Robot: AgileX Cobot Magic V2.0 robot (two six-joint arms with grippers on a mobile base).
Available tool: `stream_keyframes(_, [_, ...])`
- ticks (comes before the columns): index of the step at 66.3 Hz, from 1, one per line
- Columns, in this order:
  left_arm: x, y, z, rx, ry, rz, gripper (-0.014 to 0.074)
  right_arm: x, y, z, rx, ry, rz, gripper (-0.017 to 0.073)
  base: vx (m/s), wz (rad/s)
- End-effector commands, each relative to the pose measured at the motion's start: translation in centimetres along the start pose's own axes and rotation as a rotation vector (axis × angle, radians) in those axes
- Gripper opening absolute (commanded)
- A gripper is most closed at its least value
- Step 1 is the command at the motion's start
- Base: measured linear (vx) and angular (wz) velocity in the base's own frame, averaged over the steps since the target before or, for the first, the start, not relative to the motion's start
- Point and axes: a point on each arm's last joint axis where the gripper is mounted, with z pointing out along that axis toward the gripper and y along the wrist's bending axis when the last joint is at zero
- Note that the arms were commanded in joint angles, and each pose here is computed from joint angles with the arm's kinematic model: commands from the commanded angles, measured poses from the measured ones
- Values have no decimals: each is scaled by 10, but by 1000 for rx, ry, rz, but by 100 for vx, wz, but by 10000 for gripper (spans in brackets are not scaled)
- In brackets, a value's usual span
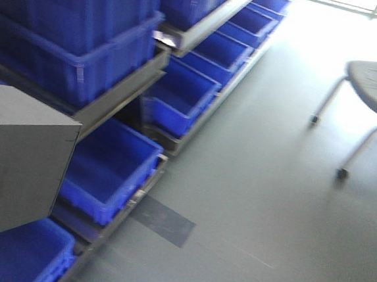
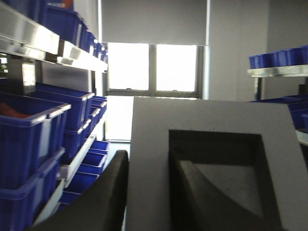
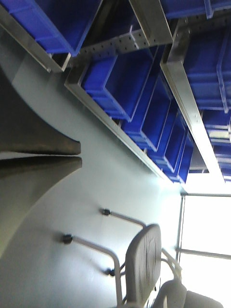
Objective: Sort gray base to blue bin
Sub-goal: 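Drive down the aisle toward the shelves of blue bins, then turn and stop facing two open blue bins on the shelf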
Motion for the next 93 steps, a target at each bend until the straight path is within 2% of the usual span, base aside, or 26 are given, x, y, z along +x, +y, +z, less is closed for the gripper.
stream_keyframes(1, [-18, -4, 1, 33, -114, -23, -6, -6, 0, 0, 1, -75, -21, -5, 21, 81])
stream_keyframes(67, [-18, -4, 1, 33, -114, -23, -6, -6, 0, 0, 1, -75, -21, -5, 18, 70])
stream_keyframes(93, [-18, -4, 1, 33, -114, -23, -6, -6, 0, 0, 1, -75, -21, -5, 11, 43])
